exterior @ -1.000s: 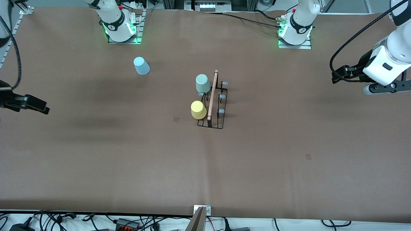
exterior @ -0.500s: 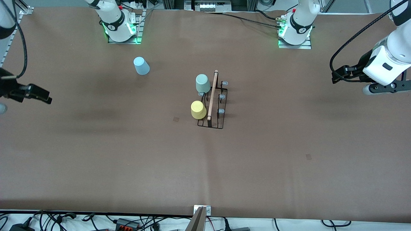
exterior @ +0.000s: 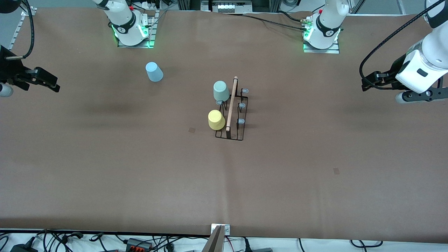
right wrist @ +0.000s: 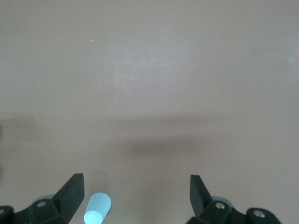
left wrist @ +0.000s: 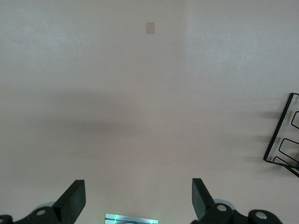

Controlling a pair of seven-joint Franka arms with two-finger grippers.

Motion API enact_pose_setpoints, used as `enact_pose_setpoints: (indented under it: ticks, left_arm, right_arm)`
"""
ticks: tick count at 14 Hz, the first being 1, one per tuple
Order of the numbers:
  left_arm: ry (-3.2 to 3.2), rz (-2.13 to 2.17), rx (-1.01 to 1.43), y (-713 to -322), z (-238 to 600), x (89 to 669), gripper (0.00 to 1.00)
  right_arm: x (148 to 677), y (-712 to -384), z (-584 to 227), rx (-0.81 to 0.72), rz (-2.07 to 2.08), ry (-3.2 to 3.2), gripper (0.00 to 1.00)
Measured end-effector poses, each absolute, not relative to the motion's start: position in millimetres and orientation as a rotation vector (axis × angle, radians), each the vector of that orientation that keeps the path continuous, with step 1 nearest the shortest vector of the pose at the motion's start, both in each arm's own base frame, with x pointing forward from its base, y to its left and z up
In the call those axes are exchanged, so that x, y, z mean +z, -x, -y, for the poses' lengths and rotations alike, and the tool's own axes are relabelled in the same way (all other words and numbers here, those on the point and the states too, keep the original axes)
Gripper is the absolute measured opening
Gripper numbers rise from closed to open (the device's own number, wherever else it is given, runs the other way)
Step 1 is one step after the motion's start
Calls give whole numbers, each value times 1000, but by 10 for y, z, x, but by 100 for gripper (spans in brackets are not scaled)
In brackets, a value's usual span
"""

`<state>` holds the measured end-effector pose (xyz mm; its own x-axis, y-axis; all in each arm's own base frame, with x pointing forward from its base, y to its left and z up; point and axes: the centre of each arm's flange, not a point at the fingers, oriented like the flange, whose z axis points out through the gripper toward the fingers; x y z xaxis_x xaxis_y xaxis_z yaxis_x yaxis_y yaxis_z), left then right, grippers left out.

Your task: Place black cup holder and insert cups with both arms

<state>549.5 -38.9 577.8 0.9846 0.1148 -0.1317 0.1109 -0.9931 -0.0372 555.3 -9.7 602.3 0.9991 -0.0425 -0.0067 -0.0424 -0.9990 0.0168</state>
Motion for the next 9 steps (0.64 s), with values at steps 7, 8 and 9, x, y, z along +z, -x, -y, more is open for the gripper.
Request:
enact_pose_setpoints:
  ticks: [7, 8, 9]
  left_arm:
    - [3100, 176, 210, -5494, 389, 5777, 100]
    - [3100, 176, 210, -5494, 389, 5777, 100]
    - [3100, 176, 210, -5494, 389, 5777, 100]
  right_arm:
    - [6030, -5512, 85, -42, 57, -3124, 100]
    - [6027, -5507, 80, -49, 56, -3124, 100]
    - [6026, -5504, 76, -52, 55, -3124, 100]
